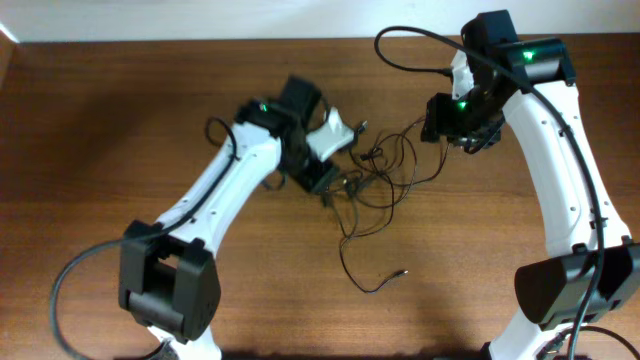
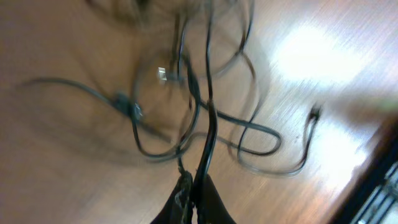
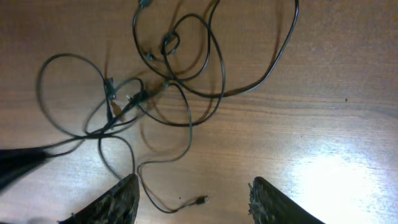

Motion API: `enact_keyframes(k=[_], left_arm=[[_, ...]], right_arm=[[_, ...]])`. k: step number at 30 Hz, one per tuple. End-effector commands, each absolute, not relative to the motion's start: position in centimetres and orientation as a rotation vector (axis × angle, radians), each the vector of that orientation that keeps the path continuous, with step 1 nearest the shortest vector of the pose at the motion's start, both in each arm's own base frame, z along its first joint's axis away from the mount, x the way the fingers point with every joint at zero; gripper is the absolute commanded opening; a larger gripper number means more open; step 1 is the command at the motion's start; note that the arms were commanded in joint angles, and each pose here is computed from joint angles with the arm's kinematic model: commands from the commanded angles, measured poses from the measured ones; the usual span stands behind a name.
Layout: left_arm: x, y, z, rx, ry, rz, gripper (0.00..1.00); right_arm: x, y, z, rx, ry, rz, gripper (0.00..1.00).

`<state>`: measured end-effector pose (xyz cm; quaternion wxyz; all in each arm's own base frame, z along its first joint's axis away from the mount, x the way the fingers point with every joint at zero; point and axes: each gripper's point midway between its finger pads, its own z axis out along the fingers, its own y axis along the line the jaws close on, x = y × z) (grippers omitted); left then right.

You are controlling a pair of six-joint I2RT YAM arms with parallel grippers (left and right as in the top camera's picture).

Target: Untangle cables

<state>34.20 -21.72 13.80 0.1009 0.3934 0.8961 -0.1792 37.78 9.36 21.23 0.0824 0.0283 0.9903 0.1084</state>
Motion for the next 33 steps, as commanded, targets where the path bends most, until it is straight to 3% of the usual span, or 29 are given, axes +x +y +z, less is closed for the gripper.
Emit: enact_keyframes(k=[1,11,12,17,20,28,33], left_arm=[[36.5,-23.0,25.8,1.062,2.390,-0.534,0.00],[35.0,-22.3,46.7,0.824,1.907,-0.532,0.00],[34.6,-21.9,48.8,0.794,1.852,-0.521,0.00],[32.0,-18.0,59.5,0.565,1.582,-0.426,0.00],[30.2,-14.7,63.6,0.402,1.484,-0.357,0.00],[24.9,-4.5,68.5,0.015,1.348,-0.069,0.00],[24.3,-0.4,68.0,-0.158,1.369,0.114,0.00]], right_arm=[[37.7,9.2,21.4,0.085,2.950,0.312,0.58],[38.0,9.3,21.5,0.049,2.939,0.311,0.59],[38.0,9.3,21.5,0.049,2.939,0.311,0.63],[38.0,9.3,21.5,0.045,2.939,0.312,0.65],[37.9,9.7,21.6,0.039,2.939,0.348,0.68],[37.8,10.7,21.8,-0.021,2.928,0.434,0.70],[37.8,10.7,21.8,-0.022,2.930,0.433,0.70]])
